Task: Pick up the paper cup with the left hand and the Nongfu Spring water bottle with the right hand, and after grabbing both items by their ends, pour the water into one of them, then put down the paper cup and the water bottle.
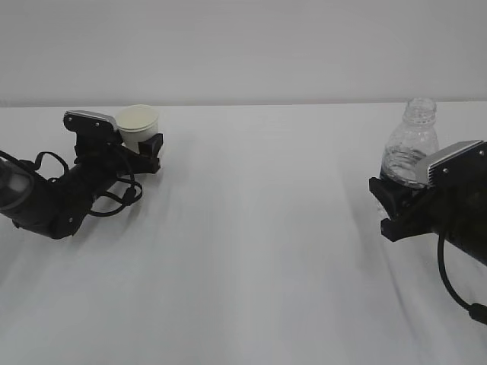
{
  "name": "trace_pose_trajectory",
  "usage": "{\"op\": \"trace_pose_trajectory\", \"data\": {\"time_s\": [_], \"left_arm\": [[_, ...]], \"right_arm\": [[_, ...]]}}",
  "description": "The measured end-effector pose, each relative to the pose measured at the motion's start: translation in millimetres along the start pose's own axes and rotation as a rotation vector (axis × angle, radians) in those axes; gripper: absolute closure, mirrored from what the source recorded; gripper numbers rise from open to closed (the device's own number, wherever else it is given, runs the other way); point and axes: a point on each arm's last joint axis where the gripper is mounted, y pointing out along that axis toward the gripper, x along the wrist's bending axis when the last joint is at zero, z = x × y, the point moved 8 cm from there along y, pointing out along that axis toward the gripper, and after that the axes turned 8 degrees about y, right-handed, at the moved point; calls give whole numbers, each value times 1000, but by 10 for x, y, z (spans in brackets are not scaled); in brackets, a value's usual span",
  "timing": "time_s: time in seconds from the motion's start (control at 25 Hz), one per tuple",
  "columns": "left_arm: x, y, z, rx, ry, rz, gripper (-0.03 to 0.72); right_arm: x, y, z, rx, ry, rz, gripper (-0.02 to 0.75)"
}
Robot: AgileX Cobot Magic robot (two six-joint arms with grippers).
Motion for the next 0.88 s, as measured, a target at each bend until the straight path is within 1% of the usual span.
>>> {"op": "trace_pose_trajectory", "data": {"time_s": [0.28,0.6,0.88], "left_arm": [[-3,0,-4,-2,1,2,102],[-3,0,-4,-2,1,2,167],[-3,0,-5,-3,1,2,174]], "right_arm": [[-1,0,0,0,0,1,318],[-1,0,0,0,0,1,318],[-4,0,0,0,1,2,318]]}}
